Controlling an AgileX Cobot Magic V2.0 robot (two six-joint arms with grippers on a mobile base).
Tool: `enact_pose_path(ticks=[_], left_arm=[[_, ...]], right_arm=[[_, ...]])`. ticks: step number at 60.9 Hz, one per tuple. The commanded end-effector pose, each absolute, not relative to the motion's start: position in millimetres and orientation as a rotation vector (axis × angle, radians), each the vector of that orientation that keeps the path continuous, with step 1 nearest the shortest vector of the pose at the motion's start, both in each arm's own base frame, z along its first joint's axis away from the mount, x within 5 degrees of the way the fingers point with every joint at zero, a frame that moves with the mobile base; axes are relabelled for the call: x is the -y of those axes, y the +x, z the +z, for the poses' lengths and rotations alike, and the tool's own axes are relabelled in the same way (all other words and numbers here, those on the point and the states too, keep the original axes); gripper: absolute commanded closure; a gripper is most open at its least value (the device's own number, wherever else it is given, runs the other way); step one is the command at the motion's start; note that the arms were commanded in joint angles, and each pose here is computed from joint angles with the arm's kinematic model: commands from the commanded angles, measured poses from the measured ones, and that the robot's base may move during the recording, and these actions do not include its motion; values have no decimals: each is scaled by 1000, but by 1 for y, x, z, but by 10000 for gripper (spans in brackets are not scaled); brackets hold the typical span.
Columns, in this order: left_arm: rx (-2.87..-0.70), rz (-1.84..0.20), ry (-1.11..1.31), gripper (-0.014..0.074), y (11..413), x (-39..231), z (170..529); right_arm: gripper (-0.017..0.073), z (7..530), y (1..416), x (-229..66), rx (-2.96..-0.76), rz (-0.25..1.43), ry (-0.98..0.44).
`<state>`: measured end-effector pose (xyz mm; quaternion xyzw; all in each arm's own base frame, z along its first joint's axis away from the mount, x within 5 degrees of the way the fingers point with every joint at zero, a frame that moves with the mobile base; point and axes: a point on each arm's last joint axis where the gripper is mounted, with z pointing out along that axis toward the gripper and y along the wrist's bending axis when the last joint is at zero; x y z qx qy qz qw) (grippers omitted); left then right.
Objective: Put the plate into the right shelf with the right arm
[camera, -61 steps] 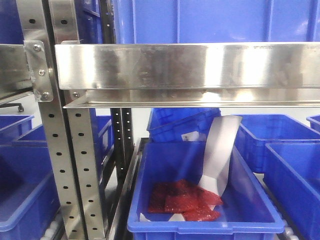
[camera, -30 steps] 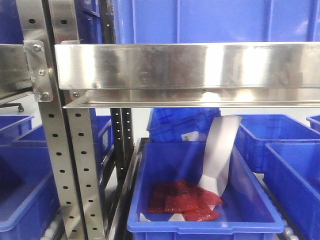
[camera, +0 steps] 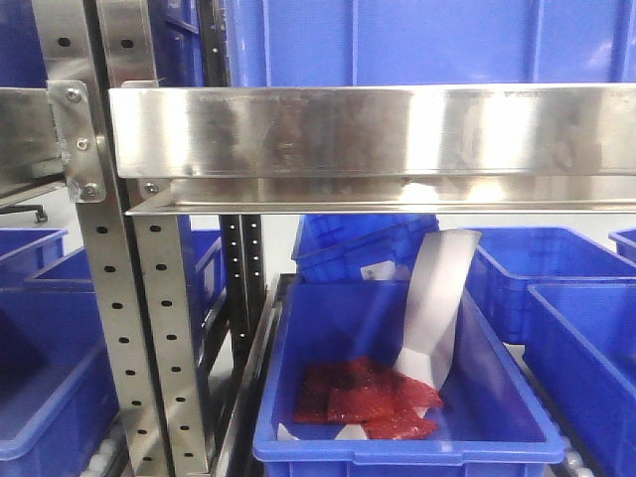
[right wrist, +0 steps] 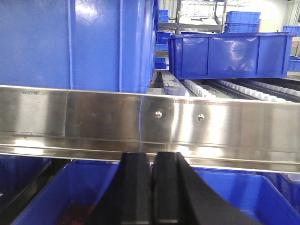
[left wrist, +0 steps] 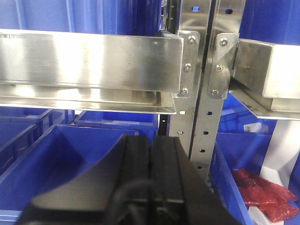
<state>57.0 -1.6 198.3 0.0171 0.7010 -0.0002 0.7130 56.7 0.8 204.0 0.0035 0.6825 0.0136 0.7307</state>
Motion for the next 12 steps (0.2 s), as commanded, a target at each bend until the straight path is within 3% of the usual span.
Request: enact_pose_path(ticks=[1,12], left_arm=[[-1465,-5,16,722,56,1,203],[-1465,-5,16,722,56,1,203]], right_arm=[[510,219,53,-1,-1372,27,-5],[510,219,53,-1,-1372,27,-5]])
